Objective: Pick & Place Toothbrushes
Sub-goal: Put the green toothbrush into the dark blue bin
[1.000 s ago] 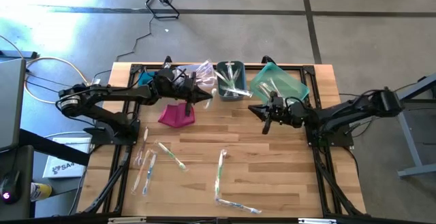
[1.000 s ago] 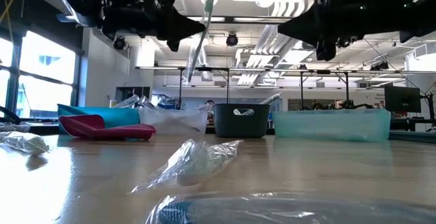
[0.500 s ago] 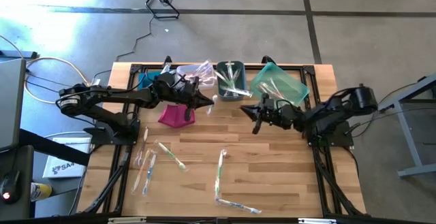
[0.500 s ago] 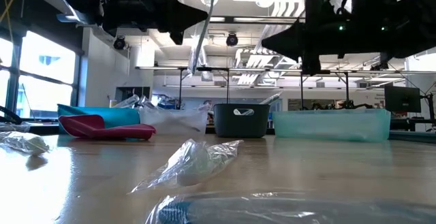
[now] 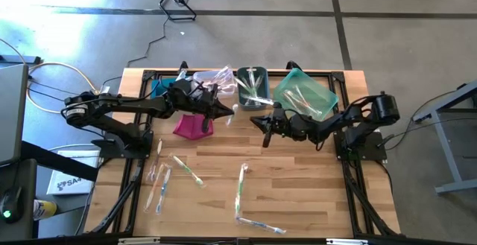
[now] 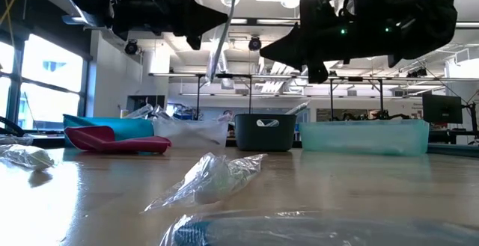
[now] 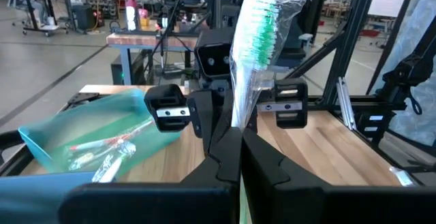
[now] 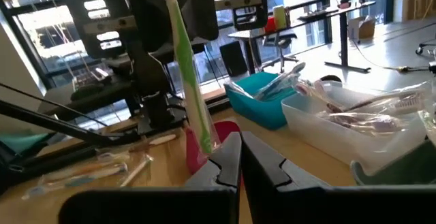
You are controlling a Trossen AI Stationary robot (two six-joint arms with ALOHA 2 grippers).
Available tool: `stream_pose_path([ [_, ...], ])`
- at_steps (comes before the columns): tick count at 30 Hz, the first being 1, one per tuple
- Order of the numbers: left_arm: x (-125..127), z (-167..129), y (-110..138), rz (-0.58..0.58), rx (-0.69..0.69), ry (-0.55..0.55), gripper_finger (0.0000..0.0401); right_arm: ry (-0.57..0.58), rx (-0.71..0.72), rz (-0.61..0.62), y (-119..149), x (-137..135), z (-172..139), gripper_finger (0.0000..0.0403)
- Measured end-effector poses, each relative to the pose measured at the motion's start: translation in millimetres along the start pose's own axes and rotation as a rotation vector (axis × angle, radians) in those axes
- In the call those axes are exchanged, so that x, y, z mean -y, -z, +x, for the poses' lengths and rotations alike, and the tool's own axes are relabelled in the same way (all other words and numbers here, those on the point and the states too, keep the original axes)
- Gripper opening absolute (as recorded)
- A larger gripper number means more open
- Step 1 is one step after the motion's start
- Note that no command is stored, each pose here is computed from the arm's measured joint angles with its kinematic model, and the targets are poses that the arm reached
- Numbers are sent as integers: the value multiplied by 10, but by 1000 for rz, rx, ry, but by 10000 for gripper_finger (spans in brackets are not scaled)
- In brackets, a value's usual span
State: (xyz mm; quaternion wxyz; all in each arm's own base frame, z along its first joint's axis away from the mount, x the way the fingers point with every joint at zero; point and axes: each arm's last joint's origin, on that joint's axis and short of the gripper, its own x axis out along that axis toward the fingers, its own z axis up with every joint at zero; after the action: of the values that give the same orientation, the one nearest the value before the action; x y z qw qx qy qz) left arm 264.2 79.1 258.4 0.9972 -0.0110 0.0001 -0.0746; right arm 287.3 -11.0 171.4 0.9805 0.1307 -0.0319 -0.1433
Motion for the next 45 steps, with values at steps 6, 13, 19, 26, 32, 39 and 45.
stream_pose_path([
  [6,0,1,8,-4,-7,0,0,8,-1,2,-17,-11,27,37],
  [13,0,0,8,-5,-8,0,0,11,5,4,-23,-11,27,129],
  [19,0,0,8,-4,-8,0,0,-1,8,6,-29,-16,27,168],
  [26,0,0,8,-4,-8,0,0,-33,20,12,-48,-30,29,173],
  [32,0,0,8,-3,-7,0,0,-44,51,7,-171,-100,148,173],
  [39,0,1,8,-2,-8,0,0,-31,2,-49,-254,-167,297,172],
  [45,0,0,8,-1,-7,0,0,-39,-50,-97,-234,-176,325,172],
])
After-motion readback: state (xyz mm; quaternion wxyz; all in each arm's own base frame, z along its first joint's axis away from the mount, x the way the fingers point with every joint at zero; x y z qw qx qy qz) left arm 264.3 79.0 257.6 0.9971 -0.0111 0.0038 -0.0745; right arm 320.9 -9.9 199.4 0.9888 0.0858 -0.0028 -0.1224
